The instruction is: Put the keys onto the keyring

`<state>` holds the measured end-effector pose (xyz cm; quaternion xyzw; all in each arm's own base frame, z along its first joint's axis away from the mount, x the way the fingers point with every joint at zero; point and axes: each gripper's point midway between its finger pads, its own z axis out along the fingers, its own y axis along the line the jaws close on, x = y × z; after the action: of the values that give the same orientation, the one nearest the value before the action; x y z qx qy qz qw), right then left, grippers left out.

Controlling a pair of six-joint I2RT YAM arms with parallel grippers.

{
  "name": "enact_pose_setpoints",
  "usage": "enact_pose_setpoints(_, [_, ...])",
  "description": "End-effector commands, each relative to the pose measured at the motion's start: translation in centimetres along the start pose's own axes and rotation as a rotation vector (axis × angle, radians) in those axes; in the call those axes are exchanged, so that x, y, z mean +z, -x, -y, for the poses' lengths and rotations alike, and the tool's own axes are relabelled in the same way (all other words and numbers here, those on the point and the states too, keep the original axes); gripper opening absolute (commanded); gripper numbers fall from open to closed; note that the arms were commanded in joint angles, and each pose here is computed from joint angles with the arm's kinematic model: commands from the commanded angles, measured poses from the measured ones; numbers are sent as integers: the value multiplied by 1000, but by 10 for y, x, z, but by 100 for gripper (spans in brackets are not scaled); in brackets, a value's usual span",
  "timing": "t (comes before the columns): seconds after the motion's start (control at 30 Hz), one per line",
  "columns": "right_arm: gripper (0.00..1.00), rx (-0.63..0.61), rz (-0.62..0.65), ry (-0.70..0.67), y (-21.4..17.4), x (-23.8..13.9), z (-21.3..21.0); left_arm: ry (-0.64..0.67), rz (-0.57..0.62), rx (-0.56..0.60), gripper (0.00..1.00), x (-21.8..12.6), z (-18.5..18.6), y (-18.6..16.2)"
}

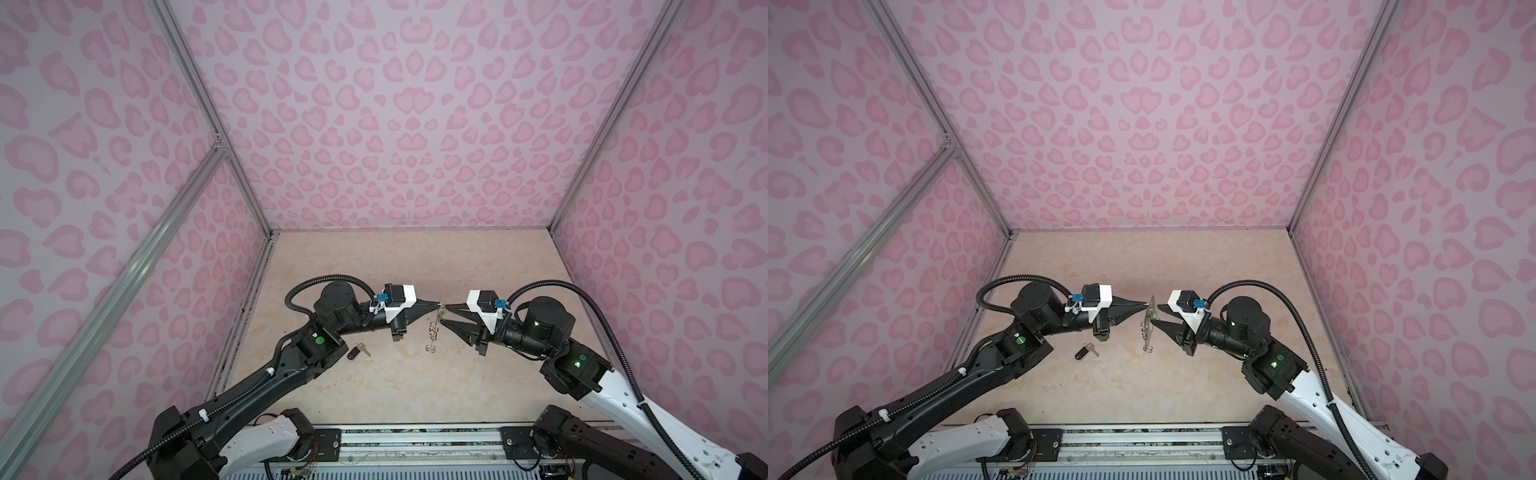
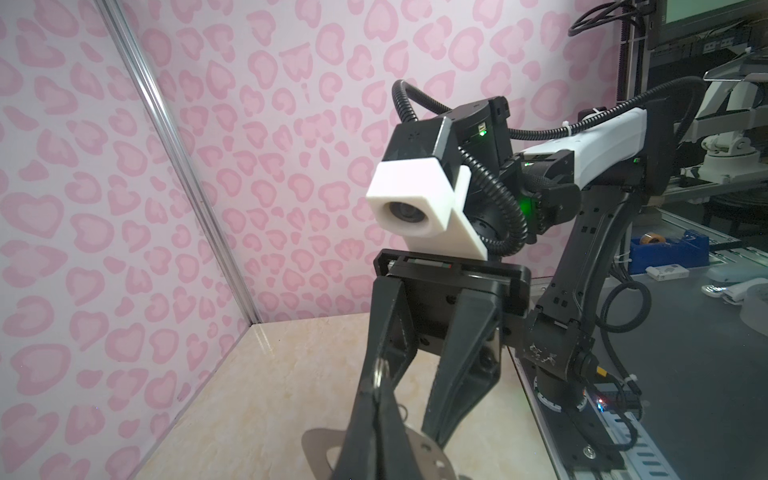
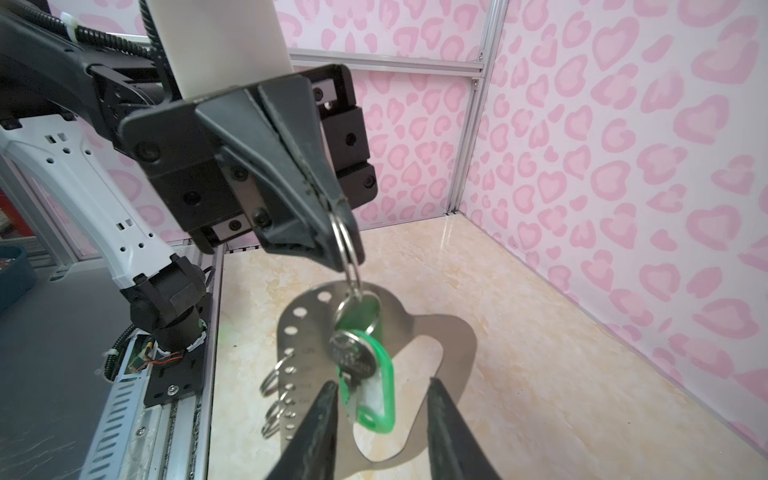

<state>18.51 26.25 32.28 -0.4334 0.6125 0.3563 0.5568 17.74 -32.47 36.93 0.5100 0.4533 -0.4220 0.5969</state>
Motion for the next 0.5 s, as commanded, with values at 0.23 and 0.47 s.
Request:
enact_pose_setpoints(0.23, [24,58,-1,142,4,7,-20,-11,22,38,3,-1,2,8])
enact_pose_setpoints(0.47, [1,68,-22,117,-3,2,-19,18,7,57,3,-2,-2,7])
